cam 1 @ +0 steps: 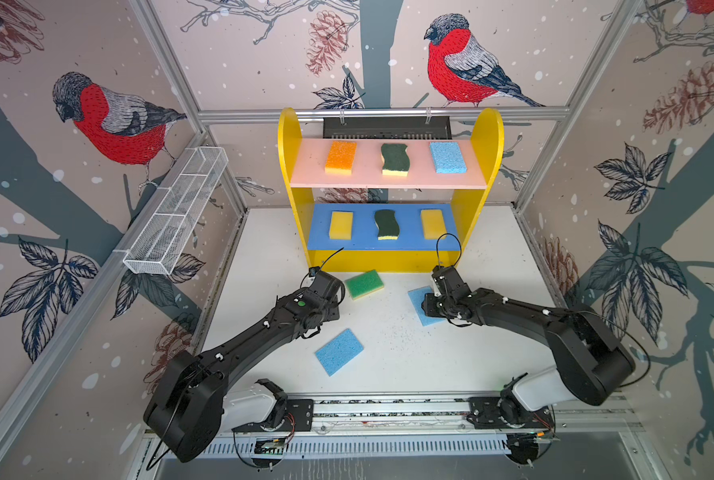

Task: Place and organize the cleaning sponges onto the shelf
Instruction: 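Reach the right gripper down over the blue sponge beside the green sponge, then move the open left gripper over the green-and-yellow sponge while the right gripper hovers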

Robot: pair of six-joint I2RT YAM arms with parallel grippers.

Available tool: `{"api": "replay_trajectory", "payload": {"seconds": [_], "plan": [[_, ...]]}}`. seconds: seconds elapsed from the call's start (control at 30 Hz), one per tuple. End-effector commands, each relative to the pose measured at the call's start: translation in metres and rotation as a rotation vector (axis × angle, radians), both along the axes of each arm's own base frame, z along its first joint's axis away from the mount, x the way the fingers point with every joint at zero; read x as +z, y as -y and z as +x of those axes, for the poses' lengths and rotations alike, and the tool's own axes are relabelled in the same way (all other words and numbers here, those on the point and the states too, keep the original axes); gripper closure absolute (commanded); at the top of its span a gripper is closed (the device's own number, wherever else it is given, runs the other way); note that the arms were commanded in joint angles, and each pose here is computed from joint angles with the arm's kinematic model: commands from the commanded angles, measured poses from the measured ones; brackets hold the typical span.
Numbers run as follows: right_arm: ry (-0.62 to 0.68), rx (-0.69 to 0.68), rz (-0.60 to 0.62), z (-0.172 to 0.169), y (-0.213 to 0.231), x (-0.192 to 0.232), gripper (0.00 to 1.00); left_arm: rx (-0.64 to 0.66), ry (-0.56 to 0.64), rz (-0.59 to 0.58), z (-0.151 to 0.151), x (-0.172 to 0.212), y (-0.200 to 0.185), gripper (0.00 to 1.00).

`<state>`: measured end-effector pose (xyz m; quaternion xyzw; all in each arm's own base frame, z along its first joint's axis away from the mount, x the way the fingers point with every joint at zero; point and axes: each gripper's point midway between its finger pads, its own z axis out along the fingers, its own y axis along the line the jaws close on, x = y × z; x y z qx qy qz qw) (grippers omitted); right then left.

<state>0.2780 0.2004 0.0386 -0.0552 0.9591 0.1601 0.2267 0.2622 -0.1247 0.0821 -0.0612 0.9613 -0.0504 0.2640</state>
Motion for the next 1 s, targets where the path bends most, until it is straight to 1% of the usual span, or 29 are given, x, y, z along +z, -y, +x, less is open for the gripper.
{"api": "replay_trajectory", "payload": {"seconds": [0.0,0.1,0.2,0.33,0.43,0.5,0.57,0.6,0.73,0.87,0.97], "plan": [[0.022,0.003,0.009,0.002,-0.001,0.012,0.66,-0.007,-0.005,-0.019,-0.001,-0.003,0.003,0.44],[0.046,0.003,0.027,0.003,-0.002,0.023,0.66,-0.012,-0.010,-0.019,-0.002,-0.007,0.004,0.44],[0.064,0.002,0.040,0.004,-0.002,0.033,0.65,-0.029,0.015,-0.033,0.004,-0.008,0.008,0.44],[0.077,-0.003,0.053,0.004,-0.002,0.039,0.65,-0.045,0.074,-0.081,0.018,-0.003,0.021,0.48],[0.084,-0.007,0.066,0.002,-0.001,0.044,0.65,-0.055,0.101,-0.090,0.029,0.002,0.028,0.50],[0.085,-0.008,0.069,0.000,0.000,0.045,0.65,-0.064,0.119,-0.081,0.036,0.002,0.031,0.49],[0.089,-0.009,0.071,-0.002,0.001,0.047,0.64,-0.069,0.138,-0.063,0.044,0.002,0.032,0.44],[0.090,-0.011,0.071,-0.002,0.002,0.048,0.64,-0.065,0.142,-0.048,0.046,0.001,0.031,0.44],[0.101,-0.017,0.079,-0.004,0.004,0.052,0.63,-0.069,0.174,-0.013,0.062,-0.001,0.034,0.45],[0.102,-0.022,0.082,-0.006,0.005,0.054,0.63,-0.093,0.206,-0.040,0.076,0.000,0.046,0.45],[0.098,-0.026,0.070,-0.008,0.008,0.052,0.63,-0.094,0.204,-0.044,0.083,-0.004,0.052,0.45]]}}
